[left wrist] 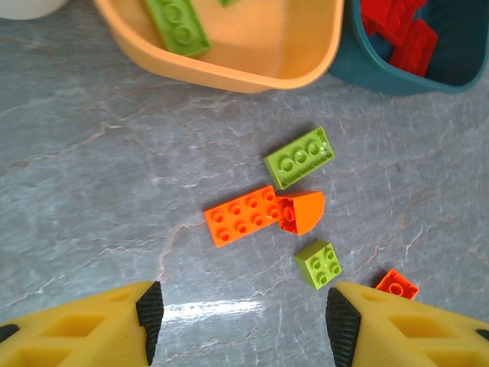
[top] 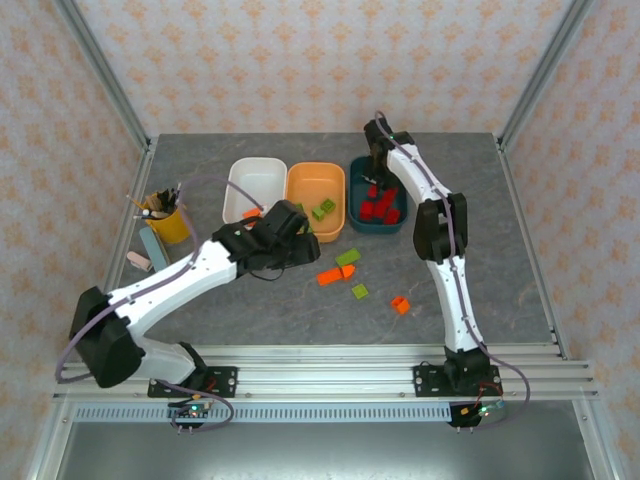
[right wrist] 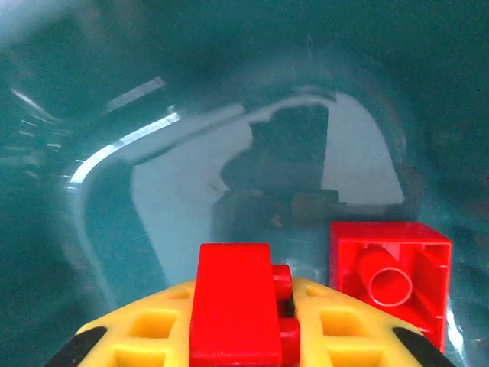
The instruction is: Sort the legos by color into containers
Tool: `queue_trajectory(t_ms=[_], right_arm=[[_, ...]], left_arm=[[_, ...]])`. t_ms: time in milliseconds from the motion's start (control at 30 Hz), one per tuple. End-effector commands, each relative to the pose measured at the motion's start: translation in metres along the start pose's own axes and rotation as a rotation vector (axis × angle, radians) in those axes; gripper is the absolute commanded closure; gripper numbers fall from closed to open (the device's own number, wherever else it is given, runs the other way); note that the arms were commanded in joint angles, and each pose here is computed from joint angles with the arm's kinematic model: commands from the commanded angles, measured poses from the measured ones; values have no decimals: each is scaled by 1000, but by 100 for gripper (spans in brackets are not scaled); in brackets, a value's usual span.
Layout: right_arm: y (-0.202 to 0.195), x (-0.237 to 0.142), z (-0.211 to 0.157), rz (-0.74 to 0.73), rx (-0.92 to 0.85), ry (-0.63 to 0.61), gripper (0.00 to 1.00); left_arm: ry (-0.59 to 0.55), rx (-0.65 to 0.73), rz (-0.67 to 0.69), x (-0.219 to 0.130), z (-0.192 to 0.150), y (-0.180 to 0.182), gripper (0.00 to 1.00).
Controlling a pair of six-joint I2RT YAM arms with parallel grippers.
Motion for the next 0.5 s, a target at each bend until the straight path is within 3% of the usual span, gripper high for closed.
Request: queue_trajectory(t_ms=[0,200,333,467], right_arm=[[3,-31,5,29,-27,-15,67],[1,-109,15,74,-45,-145,48],[-25,-176,1,12,-36,-246,47],[-68,-231,-47,-78,-4,-318,46]], left_arm=[[45,127,-57,4,-7,-31,39],[157,304,-64,30,-39,-67,37],[242,325,-39,55,-61,-84,35],[356,267,26,91,-90,-101,35]])
Point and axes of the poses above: each hand's point on the last joint's axis, 136 mm out from that joint toward the fingers, its own x axis out along the fingers, its own y axis along the line the jaws close on, z = x × y, the point moved 4 cm from there along -x, back along the fingers, and after that the axes turned 15 degrees about -x, right-handed, at the moved point
